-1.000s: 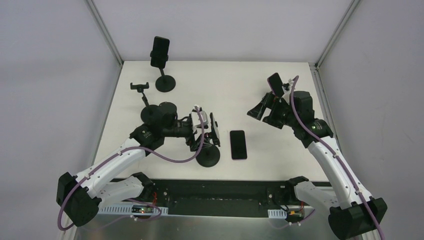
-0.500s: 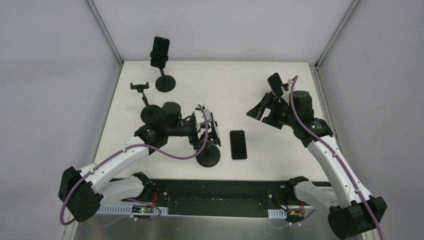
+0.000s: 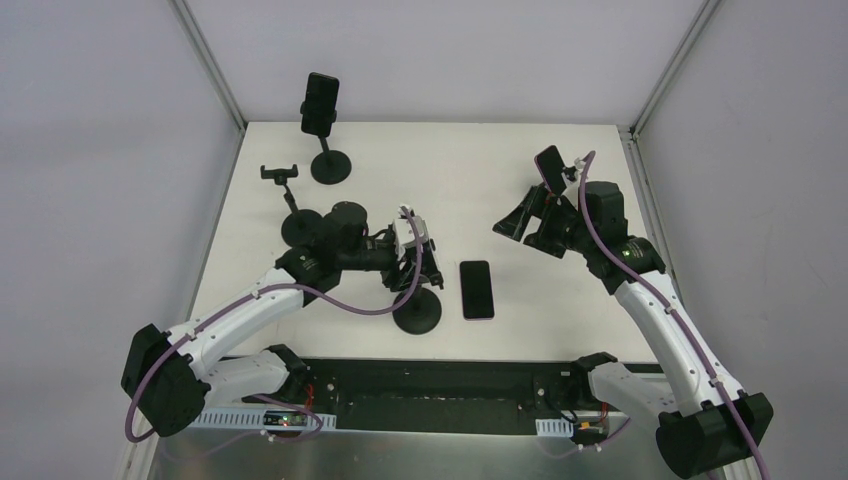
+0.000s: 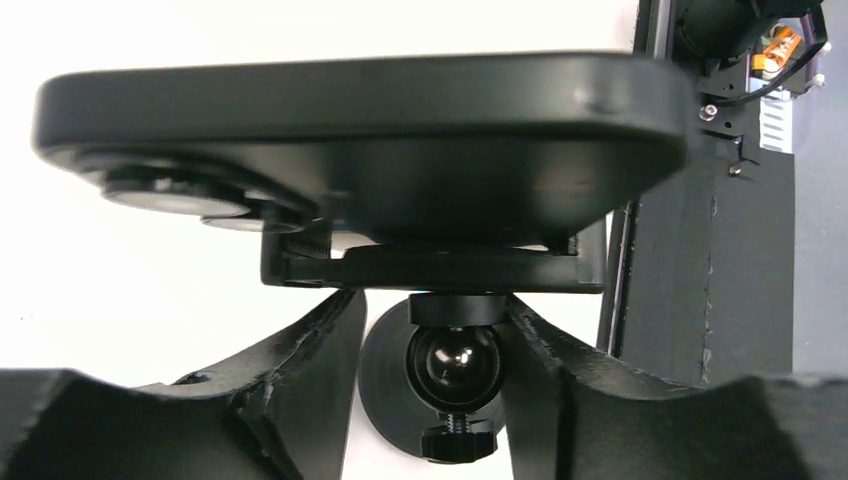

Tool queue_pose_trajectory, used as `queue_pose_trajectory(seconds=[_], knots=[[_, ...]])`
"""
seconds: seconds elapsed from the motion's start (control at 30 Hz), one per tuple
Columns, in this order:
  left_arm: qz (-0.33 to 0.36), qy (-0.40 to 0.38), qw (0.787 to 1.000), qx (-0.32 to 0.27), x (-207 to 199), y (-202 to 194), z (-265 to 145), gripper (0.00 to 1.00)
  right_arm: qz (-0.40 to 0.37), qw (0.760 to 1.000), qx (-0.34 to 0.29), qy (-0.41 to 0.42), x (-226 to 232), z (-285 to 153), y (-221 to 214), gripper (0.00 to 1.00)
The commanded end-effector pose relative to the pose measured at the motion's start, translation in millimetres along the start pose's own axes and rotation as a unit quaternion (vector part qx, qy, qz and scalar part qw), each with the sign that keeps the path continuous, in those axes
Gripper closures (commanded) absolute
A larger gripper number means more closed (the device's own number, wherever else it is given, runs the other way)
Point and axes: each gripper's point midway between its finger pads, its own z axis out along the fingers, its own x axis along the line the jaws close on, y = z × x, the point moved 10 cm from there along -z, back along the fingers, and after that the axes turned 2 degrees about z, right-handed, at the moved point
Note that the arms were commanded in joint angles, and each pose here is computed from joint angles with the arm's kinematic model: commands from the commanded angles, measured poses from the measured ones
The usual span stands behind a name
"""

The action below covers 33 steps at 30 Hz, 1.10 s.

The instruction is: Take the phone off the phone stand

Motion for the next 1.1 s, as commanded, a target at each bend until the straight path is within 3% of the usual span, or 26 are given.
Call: queue_pose_trajectory(seconds=[0.0, 0.3, 0.4, 0.53, 0.73, 0.93, 1.07], knots=[[0.020, 0.009, 0.999, -0.033, 5, 21, 3, 0.54, -0.018, 1.000, -0.010, 0.019, 8, -6, 7, 0.01], [0.037, -0.030, 0.998, -0.043, 1, 23, 4, 0.82, -0.039, 0.998, 0.000, 0.057, 12, -7, 6, 0.01], [0.045, -0.036, 0.997, -0.043, 0, 20, 3, 1.00, -0.052, 0.994, 0.018, 0.096, 17, -9, 3, 0.01], [0.059, -0.071, 0.994, -0.050, -5, 15, 1, 1.00, -0.096, 0.982, 0.065, 0.152, 33, -10, -10, 0.01], [0.053, -0.129, 0.988, -0.066, -12, 18, 0, 1.00, -0.196, 0.954, 0.059, 0.219, 47, -3, -33, 0.01], [0.049, -0.139, 0.987, -0.069, -16, 16, -2, 1.00, -0.323, 0.886, -0.016, 0.331, 46, -1, -44, 0.01], [0.064, -0.149, 0.984, -0.076, -21, 14, -7, 1.00, -0.386, 0.847, -0.004, 0.365, 47, -4, -46, 0.01]])
